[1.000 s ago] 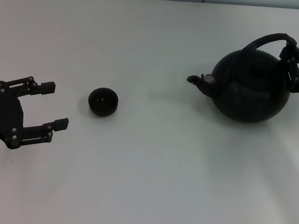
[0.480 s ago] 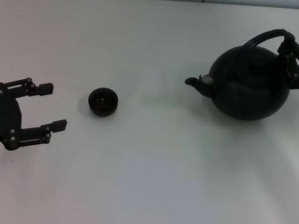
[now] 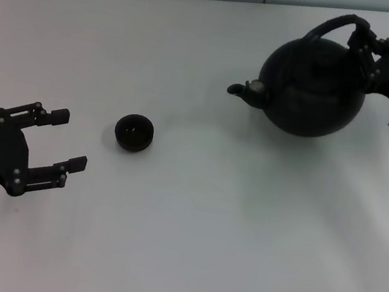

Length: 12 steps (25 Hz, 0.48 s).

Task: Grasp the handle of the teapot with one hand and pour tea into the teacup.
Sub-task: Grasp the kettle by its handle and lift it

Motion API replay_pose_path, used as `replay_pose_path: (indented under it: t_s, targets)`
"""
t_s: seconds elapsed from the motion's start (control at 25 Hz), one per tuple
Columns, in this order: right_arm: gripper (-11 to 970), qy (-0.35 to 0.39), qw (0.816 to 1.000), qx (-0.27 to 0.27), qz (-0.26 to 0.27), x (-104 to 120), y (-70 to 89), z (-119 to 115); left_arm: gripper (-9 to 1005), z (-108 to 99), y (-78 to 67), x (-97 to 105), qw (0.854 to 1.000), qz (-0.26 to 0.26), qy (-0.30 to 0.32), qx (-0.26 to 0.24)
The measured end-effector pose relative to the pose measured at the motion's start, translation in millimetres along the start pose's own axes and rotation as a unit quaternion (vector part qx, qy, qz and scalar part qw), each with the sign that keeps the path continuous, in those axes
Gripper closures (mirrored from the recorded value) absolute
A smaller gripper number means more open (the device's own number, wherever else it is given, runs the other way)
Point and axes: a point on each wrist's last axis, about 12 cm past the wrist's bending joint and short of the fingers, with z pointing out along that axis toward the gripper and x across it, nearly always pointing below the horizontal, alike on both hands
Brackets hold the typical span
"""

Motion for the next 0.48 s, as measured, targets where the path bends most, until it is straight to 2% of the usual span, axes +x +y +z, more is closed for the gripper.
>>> replay_pose_path:
  t_s: [0.48]
  targets:
    - [849,0.008,0.998,-0.050,-0.038,-18,5.9,36,244,1,-0.5,0,1.000,-0.001,0.000,-0.001]
